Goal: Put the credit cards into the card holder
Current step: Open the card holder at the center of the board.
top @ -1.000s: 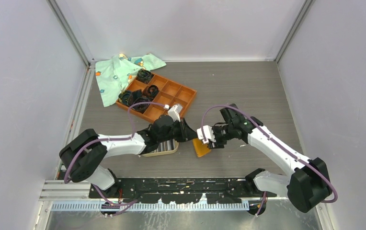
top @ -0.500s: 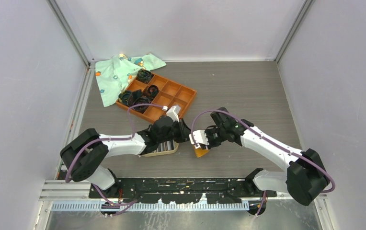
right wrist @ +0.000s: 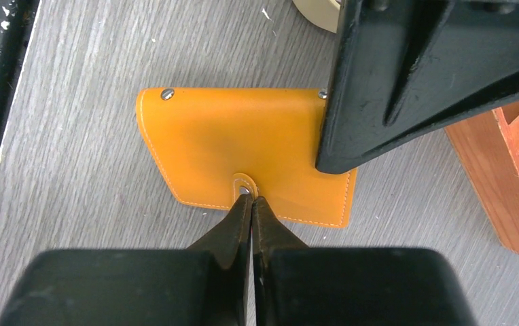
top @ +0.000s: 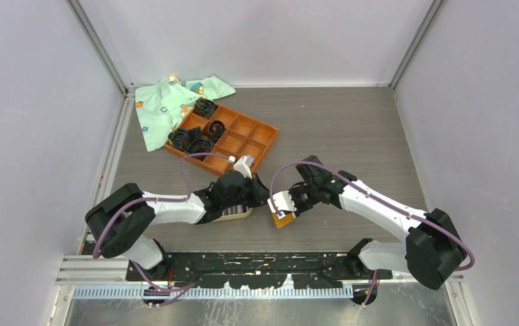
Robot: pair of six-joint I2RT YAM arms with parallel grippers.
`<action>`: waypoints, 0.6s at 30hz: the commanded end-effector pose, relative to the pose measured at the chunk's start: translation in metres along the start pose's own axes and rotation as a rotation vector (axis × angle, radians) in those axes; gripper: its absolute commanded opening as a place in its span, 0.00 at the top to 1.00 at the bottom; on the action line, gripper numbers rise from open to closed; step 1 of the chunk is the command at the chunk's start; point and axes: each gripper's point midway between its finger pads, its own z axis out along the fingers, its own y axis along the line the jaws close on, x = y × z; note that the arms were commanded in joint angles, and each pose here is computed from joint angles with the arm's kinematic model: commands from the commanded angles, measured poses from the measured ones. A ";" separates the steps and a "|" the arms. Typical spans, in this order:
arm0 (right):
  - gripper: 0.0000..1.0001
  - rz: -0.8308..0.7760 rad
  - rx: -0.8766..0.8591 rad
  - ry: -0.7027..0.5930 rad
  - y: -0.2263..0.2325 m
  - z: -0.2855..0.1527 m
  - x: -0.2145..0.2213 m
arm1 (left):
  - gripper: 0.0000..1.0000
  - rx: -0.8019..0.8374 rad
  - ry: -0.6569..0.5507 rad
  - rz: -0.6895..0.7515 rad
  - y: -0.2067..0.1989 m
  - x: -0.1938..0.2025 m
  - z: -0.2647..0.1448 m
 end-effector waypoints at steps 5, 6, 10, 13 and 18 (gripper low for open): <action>0.99 -0.017 -0.106 -0.054 0.024 0.000 -0.010 | 1.00 0.082 -0.149 0.033 -0.028 -0.037 -0.002; 0.99 -0.019 -0.110 -0.057 0.025 0.000 -0.010 | 1.00 0.085 -0.150 0.036 -0.029 -0.038 -0.002; 0.94 -0.006 -0.095 -0.050 0.021 0.001 -0.010 | 1.00 0.109 -0.128 0.069 -0.034 -0.035 0.001; 0.72 0.030 -0.036 -0.045 0.009 0.001 -0.010 | 1.00 0.141 -0.079 0.089 -0.040 -0.027 0.005; 0.56 0.040 -0.008 -0.023 0.005 0.004 -0.004 | 1.00 0.170 -0.015 0.089 -0.043 -0.016 0.014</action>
